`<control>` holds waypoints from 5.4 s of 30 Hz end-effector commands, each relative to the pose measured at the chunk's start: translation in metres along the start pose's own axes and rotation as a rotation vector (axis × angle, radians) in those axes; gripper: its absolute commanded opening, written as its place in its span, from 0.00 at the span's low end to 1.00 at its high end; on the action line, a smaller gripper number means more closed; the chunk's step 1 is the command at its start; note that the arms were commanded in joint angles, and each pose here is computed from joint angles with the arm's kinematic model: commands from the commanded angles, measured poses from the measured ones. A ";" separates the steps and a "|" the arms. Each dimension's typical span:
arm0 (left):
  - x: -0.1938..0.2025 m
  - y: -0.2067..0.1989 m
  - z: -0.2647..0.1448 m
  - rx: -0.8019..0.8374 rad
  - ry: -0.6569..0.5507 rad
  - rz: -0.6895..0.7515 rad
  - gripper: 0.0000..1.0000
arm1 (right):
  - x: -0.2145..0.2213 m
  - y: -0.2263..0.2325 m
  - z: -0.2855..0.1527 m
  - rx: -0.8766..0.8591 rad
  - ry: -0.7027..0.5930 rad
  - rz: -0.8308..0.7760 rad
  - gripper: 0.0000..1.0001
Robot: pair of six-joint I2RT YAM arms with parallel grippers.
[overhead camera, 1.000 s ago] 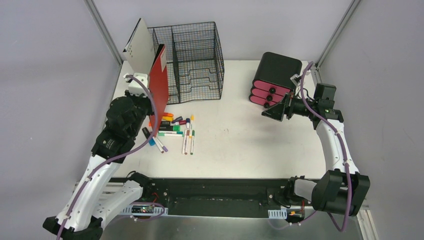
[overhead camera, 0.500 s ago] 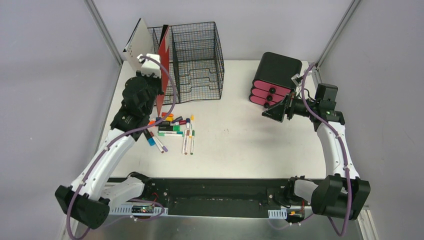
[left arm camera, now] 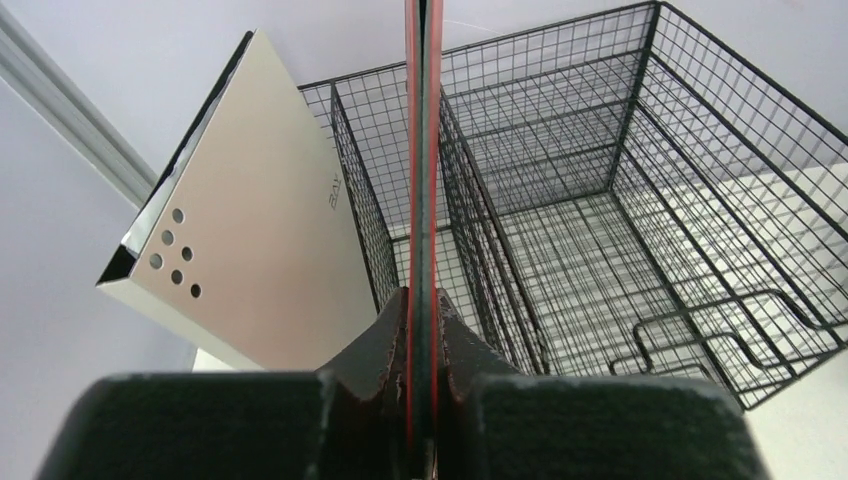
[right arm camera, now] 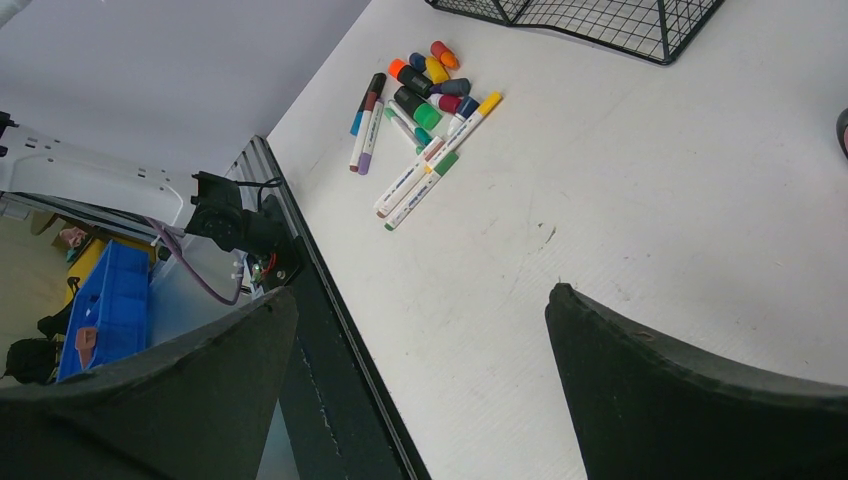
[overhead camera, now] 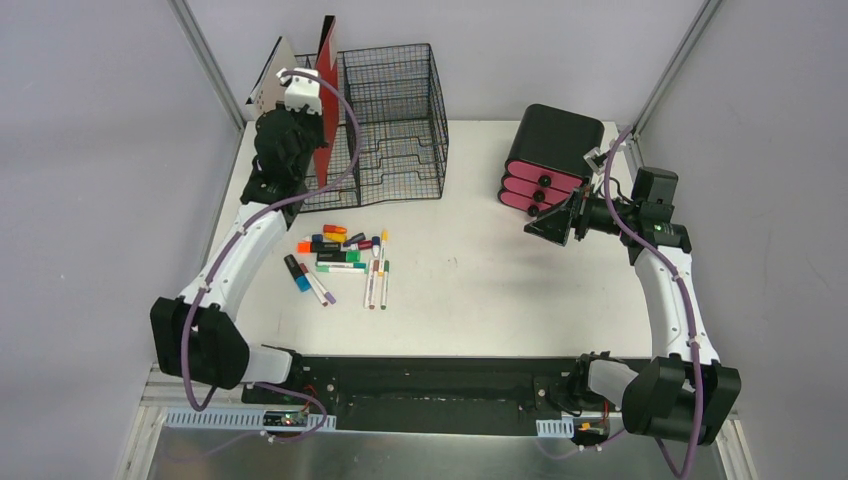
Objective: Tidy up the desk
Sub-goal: Place the folder in the storage box.
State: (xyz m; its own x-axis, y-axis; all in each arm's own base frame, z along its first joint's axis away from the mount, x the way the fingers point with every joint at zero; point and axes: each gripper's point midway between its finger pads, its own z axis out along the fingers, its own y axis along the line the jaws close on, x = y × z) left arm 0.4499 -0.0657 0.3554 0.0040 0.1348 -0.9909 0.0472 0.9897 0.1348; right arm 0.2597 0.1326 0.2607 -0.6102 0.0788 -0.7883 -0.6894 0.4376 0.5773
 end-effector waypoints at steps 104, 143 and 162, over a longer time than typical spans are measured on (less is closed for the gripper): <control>0.017 0.028 0.112 0.180 0.322 -0.259 0.70 | -0.013 -0.001 -0.002 0.008 -0.021 -0.071 0.99; -0.101 0.024 0.085 0.117 -0.264 -0.039 0.00 | -0.014 0.000 -0.004 0.014 -0.022 -0.087 0.99; -0.006 0.025 0.098 0.177 -0.292 -0.131 0.00 | -0.014 0.000 -0.004 0.019 -0.020 -0.093 0.99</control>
State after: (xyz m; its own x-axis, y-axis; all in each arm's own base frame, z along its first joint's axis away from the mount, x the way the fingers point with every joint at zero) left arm 0.5560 -0.0439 0.3382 0.1422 -0.0021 -0.9898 0.1962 0.9802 0.0261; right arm 0.2631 0.1308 0.2544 -0.6116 0.0694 -0.7881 -0.6869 0.4477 0.5725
